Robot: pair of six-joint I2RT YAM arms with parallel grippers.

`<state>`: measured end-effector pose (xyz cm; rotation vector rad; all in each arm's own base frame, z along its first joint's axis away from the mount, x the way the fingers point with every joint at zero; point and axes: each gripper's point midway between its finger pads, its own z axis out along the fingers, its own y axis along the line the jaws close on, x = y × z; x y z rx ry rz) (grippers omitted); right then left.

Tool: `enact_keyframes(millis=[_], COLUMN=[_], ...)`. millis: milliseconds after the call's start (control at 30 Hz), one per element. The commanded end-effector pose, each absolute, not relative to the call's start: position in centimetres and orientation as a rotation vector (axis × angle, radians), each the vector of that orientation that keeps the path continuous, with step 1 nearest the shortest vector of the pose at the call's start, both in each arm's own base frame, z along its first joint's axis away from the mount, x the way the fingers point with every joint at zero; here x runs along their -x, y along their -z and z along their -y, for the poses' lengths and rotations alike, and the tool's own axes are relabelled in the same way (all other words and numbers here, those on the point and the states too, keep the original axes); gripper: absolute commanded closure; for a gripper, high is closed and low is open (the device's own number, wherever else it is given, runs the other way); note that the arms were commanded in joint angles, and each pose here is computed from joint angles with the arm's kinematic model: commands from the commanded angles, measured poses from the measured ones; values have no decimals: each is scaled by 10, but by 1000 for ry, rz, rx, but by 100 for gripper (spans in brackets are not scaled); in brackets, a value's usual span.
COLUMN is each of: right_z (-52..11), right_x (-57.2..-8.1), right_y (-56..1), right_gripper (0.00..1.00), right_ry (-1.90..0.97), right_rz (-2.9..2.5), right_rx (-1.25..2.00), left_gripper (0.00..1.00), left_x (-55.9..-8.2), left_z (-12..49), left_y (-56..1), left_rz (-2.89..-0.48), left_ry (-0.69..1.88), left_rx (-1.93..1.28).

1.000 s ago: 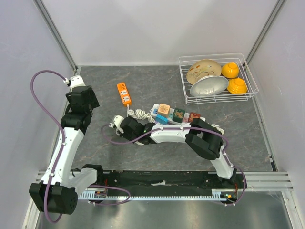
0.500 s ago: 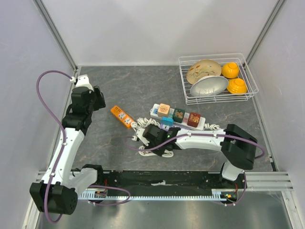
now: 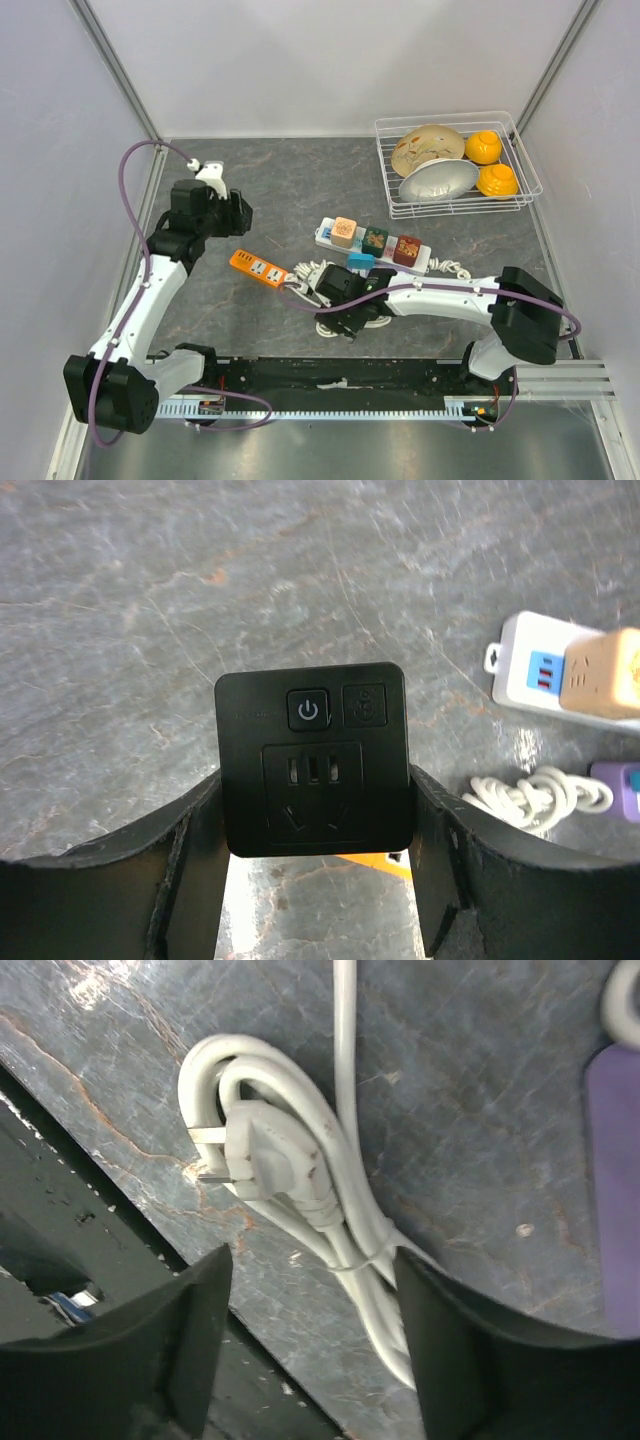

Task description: Insert the plug

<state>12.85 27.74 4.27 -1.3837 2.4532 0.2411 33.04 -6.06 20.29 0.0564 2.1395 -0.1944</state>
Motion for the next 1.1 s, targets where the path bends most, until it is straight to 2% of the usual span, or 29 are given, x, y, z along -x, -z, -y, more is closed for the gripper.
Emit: enact_keyframes(millis=[0, 67, 133, 267, 400, 633, 1067], right_z=[-302, -304, -299, -279, -253, -217, -207], right_x=[-159, -174, -201, -244, -277, -291, -291], right_y=[-86, -105, -124, -152, -176, -170, -173], right_gripper=[18, 6, 2, 2, 2, 2, 2], right_ry=[-321, -338, -340, -405, -446, -480, -516], right_rz=[-2267, -2203, -2145, -2088, -1982, -1925, -1902], right_rx=[1234, 1152, 1017, 771, 572, 400, 369], left_gripper=[98, 98, 98, 98, 98, 98, 98], left_x=[-327, -318, -315, -301, -298, -299, -298], left_z=[77, 82, 87, 101, 103, 92, 98], left_y=[-211, -195, -192, -166, -164, -160, -137], left_rz=[-2169, -2253, -2284, -2443, -2496, -2509, -2429], left_ry=[190, 164, 156, 152, 111, 13, 12], left_rx=[-191, -228, -267, -359, -393, -448, -482])
